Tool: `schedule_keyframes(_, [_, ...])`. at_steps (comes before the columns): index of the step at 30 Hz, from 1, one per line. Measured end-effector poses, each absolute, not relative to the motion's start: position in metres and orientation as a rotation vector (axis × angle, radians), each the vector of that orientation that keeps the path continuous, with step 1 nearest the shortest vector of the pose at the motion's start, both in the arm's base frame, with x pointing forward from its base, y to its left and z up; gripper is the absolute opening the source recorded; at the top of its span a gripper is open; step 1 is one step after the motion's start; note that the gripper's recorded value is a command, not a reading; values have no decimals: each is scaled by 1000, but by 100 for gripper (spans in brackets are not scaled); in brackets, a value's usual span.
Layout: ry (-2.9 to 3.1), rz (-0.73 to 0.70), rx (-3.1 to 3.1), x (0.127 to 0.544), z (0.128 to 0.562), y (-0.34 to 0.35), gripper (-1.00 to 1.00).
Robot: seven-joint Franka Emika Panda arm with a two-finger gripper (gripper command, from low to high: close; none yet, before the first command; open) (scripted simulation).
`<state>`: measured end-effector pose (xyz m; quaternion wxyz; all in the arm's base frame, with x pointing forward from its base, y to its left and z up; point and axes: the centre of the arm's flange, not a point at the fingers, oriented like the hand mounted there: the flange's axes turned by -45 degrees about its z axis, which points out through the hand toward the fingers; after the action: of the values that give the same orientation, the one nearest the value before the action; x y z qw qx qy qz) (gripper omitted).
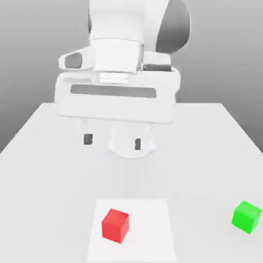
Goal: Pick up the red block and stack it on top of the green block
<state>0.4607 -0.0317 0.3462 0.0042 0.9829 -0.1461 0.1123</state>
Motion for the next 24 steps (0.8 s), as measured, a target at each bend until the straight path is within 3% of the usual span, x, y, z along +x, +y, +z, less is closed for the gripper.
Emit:
schedule_keyframes(6, [-609, 48, 3081, 428, 227, -39, 0])
schedule_keyframes(12, [-629, 1, 3078, 422, 154, -38, 0])
schedule_keyframes(13, [-629, 0, 3078, 421, 147, -38, -100])
schedule_keyframes(19, [-628, 2, 3078, 421, 144, -38, -100])
schedule_keyframes(24, [-630, 2, 3078, 422, 185, -38, -100])
